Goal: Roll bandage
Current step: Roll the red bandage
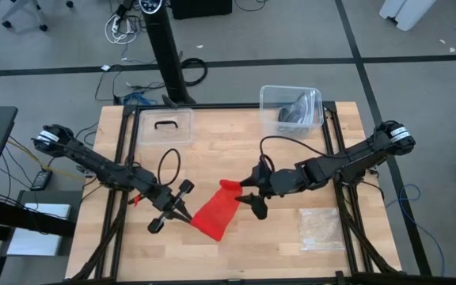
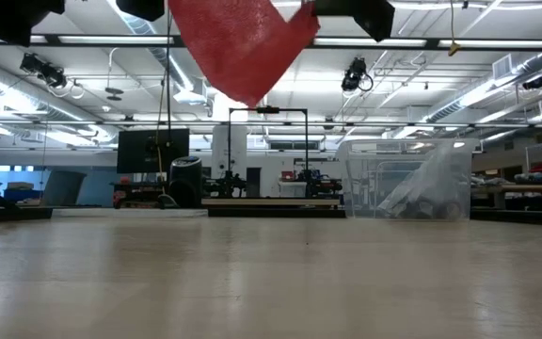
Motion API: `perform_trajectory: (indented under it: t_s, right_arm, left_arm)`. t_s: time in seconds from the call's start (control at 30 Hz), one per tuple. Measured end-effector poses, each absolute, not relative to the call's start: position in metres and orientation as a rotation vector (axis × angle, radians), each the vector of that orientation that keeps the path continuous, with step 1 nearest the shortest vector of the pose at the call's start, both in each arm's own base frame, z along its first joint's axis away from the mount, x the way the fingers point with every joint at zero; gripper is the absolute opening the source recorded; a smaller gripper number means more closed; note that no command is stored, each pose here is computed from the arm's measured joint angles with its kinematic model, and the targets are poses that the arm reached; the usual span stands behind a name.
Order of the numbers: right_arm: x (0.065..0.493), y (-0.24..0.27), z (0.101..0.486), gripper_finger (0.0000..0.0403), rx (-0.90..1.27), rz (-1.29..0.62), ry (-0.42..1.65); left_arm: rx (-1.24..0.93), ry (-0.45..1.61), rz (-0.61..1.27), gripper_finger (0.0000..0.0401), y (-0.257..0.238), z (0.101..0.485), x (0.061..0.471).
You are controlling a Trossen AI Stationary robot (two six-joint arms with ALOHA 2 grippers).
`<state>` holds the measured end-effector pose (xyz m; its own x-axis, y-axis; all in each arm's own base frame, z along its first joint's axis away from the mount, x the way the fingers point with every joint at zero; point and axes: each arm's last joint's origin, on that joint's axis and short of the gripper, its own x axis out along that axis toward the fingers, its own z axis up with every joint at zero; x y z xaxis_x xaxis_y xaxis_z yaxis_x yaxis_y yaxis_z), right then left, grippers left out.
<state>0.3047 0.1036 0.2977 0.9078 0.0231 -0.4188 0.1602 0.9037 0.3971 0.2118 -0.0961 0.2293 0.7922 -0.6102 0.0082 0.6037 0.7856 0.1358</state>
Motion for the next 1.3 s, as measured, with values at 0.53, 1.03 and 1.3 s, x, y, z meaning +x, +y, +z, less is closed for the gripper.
perform_trajectory:
  t_s: [0.53,1.03,1.3]
  right_arm:
    - [0.293,0.099,0.277,0.0268,0.697,-0.213,0.668]
    - [0.279,0.141,0.278,0.0256,0.201,-0.159,0.444]
    - [0.270,0.152,0.226,0.0254,0.325,-0.127,0.220]
  left_arm:
    - [0.116,-0.063,-0.693,0.0000,-0.097,0.230,0.211]
    - [0.101,-0.251,-0.525,0.0000,-0.088,0.249,0.213]
    - [0.080,-0.356,-0.365,0.0000,-0.072,0.260,0.216]
